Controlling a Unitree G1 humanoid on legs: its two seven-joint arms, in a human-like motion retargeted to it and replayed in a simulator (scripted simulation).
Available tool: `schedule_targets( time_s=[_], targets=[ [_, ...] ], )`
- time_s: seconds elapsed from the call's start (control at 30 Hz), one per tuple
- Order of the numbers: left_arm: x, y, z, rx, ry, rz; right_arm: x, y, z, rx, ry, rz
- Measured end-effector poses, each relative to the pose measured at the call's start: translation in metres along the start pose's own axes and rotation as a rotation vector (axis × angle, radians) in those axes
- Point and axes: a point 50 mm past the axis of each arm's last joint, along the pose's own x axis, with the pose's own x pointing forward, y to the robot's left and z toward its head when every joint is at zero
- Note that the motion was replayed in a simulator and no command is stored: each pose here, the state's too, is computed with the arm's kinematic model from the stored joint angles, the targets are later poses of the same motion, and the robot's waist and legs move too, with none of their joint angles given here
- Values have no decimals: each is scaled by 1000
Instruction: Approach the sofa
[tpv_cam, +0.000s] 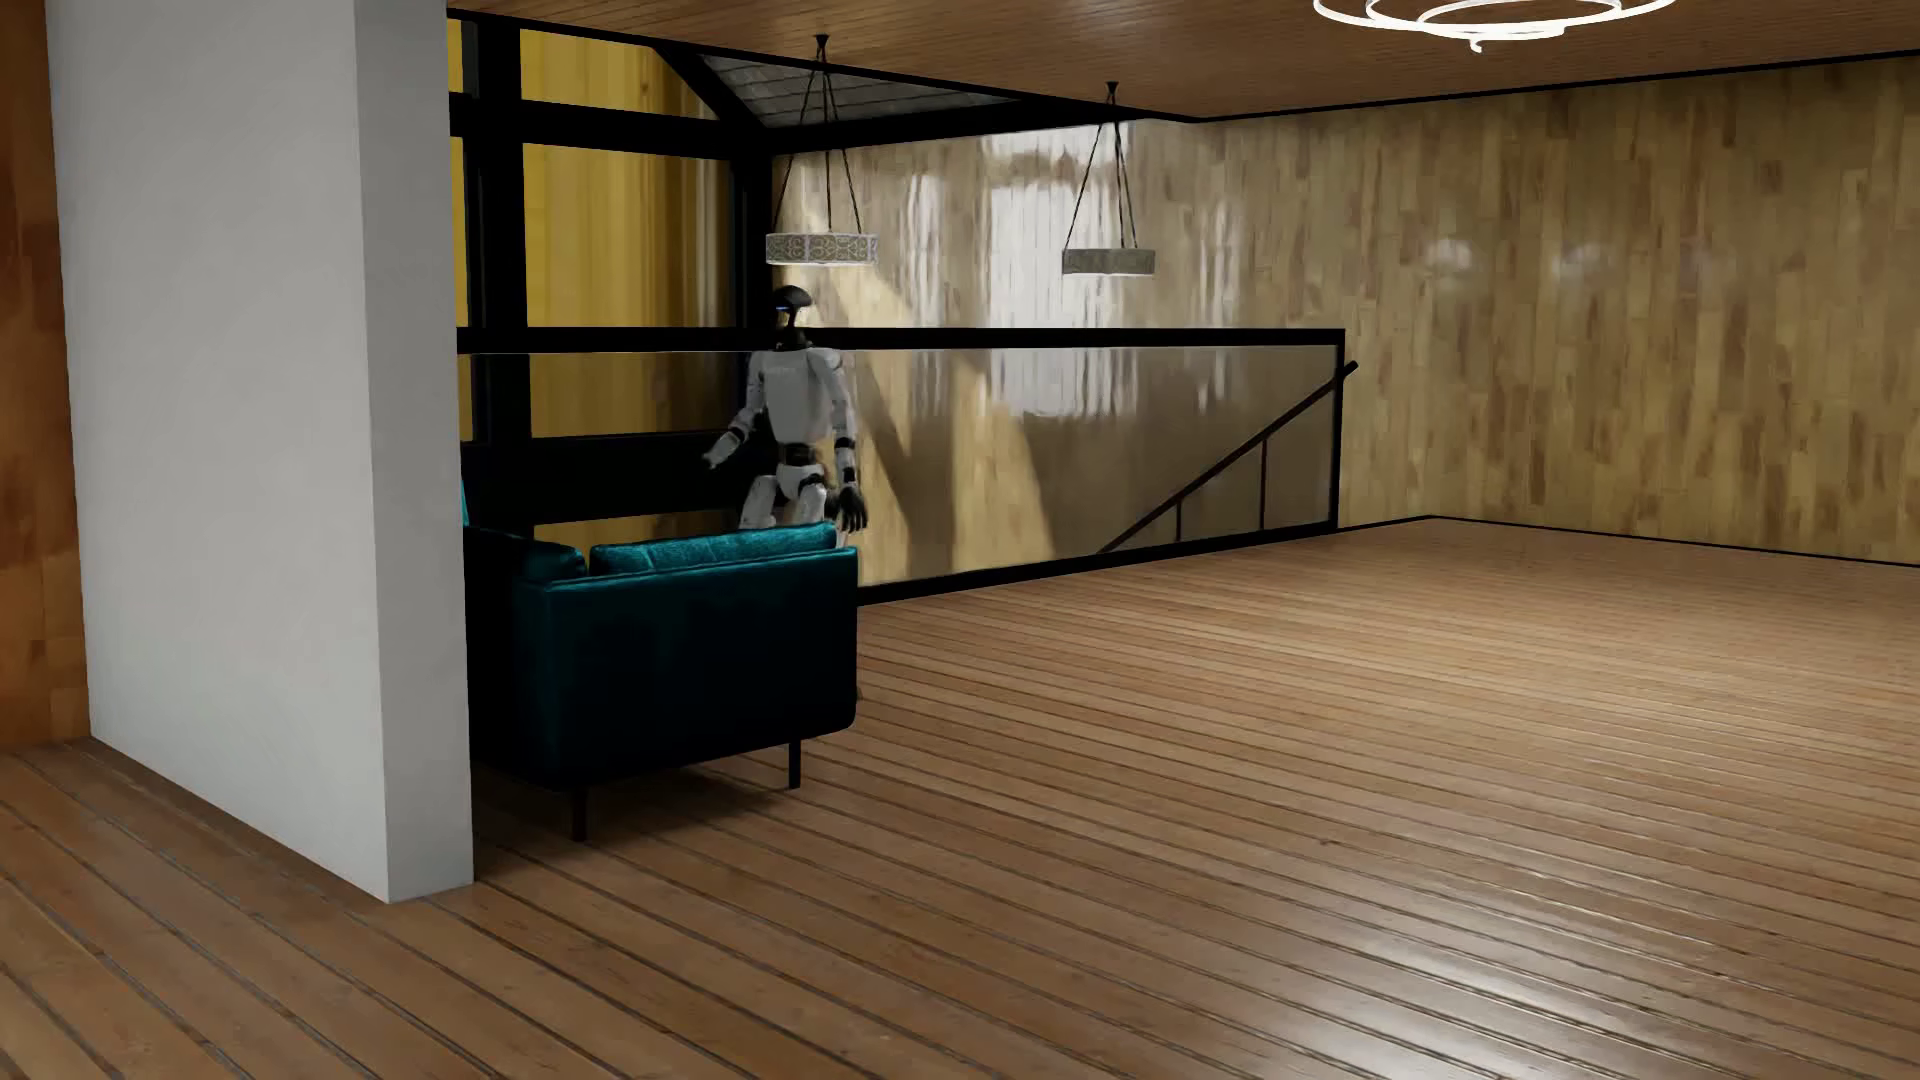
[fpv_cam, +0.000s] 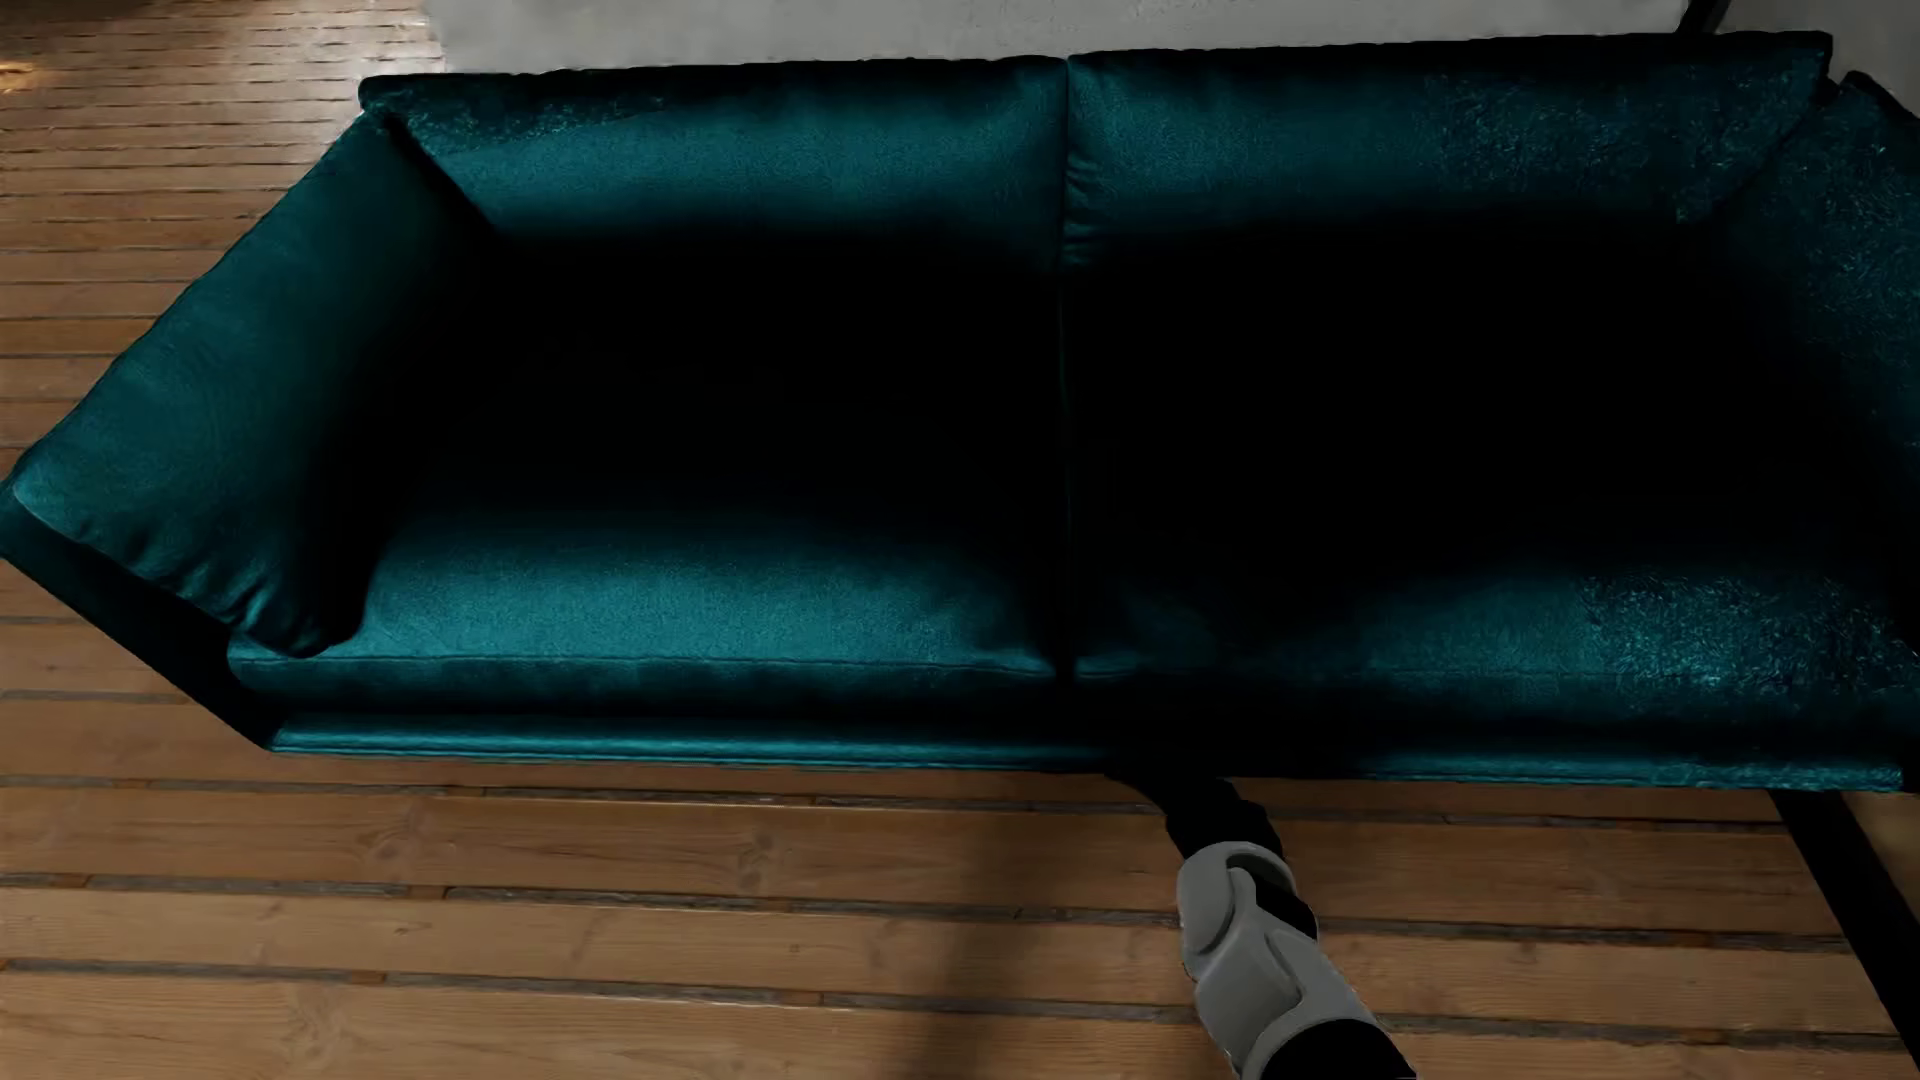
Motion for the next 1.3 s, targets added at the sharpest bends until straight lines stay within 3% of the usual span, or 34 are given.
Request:
schedule_targets(
  time_s=[0.13, 0.2, 0.33, 0.43, 0.5, 0.6, 0.7, 0.83, 0.93, 1.13, 1.3],
  targets=[
    [-5, 39, 60, 27, -216, 160, -23, 44, -42, 116, 186, 120],
    [-15, 50, 94, -29, -351, 253, -50, 85, -76, 87, 358, 316],
    [-30, 55, 132, -23, -530, 275, -129, 157, -125, 51, 691, 730],
    [-30, 46, 132, -8, -530, 237, -162, 178, -133, 44, 682, 832],
    [-22, 36, 116, -10, -447, 200, -170, 179, -135, 92, 683, 803],
    [-5, 17, 74, -63, -212, 107, -155, 167, -135, 74, 668, 731],
    [2, -1, 37, -103, -20, 21, -116, 141, -124, 21, 578, 627],
    [2, -4, 30, -118, -35, 10, -65, 100, -89, -9, 385, 414],
    [0, 9, 44, -123, -115, 69, -46, 79, -66, 14, 278, 306],
    [-13, 47, 87, -98, -326, 225, -44, 82, -56, -46, 225, 332],
    [-25, 60, 113, -81, -450, 290, -73, 119, -77, -137, 290, 525]
  ],
)
